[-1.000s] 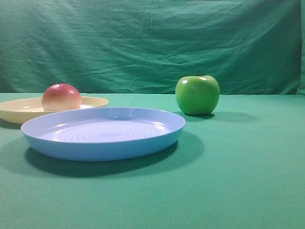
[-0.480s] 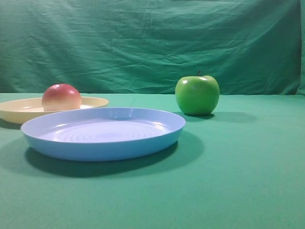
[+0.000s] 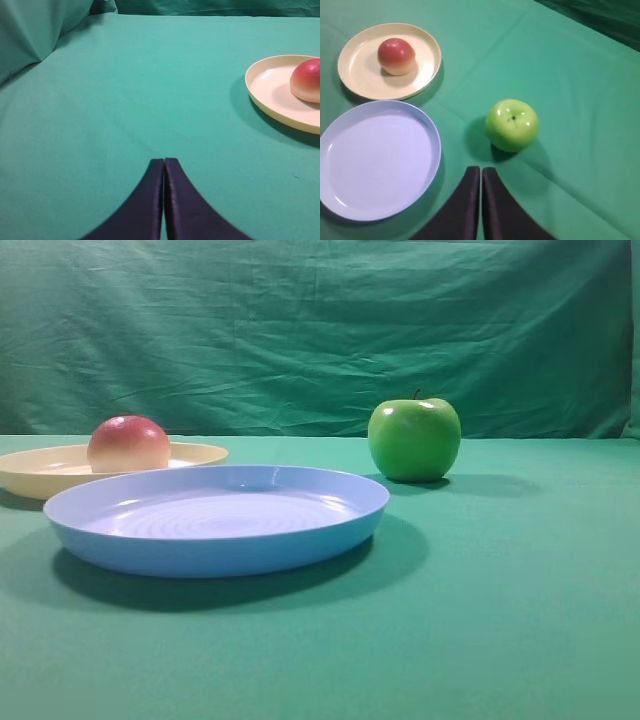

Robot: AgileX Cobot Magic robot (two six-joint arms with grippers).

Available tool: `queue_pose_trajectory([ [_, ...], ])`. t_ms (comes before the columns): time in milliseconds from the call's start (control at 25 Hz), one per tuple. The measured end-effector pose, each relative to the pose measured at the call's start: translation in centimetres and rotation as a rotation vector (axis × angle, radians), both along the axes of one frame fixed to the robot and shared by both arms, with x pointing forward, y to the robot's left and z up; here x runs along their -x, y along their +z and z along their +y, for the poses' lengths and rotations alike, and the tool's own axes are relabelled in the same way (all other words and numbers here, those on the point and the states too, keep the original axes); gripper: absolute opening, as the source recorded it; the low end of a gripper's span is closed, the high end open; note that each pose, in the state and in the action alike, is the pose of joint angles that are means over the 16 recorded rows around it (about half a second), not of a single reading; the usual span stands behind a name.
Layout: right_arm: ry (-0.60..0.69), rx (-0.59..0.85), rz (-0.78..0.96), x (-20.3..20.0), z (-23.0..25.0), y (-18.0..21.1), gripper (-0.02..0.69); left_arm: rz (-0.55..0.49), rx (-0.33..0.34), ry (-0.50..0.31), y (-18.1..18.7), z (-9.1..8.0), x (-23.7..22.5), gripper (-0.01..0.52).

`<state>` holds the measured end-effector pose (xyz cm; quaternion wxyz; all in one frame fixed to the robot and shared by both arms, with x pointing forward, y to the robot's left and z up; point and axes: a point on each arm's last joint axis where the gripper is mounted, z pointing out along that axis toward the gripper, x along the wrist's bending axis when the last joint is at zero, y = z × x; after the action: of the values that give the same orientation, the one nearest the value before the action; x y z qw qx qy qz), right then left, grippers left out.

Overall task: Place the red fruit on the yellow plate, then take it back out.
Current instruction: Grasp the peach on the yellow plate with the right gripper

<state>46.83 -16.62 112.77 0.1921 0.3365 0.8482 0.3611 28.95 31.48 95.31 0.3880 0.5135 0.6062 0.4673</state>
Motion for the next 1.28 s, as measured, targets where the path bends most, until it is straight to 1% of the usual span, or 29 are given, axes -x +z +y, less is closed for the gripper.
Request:
queue_pose_trajectory([
  [240, 0.121, 0.053, 0.05, -5.5, 6.8, -2.9, 0.006, 0.0, 0.0, 0.0, 0.0, 0.0, 0.0, 0.0],
  [320, 0.154, 0.062, 0.06, -7.1, 9.0, -4.1, 0.025, 0.0, 0.0, 0.0, 0.0, 0.0, 0.0, 0.0],
  [400, 0.186, 0.061, 0.066, -8.5, 11.1, -5.2, 0.058, 0.0, 0.0, 0.0, 0.0, 0.0, 0.0, 0.0],
  [520, 0.236, 0.046, 0.067, -10.4, 14.0, -6.8, 0.143, 0.0, 0.0, 0.0, 0.0, 0.0, 0.0, 0.0],
  [800, 0.343, -0.024, 0.043, -13.3, 19.2, -9.7, 0.423, 0.0, 0.0, 0.0, 0.0, 0.0, 0.0, 0.0],
  [960, 0.38, -0.063, 0.024, -14.1, 21.3, -11.3, 0.559, 0.0, 0.0, 0.0, 0.0, 0.0, 0.0, 0.0],
  [1040, 0.39, -0.073, 0.02, -14.4, 22.2, -12.2, 0.607, 0.0, 0.0, 0.0, 0.0, 0.0, 0.0, 0.0],
  [1120, 0.394, -0.075, 0.019, -14.6, 22.8, -13.3, 0.635, 0.0, 0.0, 0.0, 0.0, 0.0, 0.0, 0.0],
  [1280, 0.387, -0.066, 0.024, -15.0, 23.7, -15.7, 0.643, 0.0, 0.0, 0.0, 0.0, 0.0, 0.0, 0.0],
])
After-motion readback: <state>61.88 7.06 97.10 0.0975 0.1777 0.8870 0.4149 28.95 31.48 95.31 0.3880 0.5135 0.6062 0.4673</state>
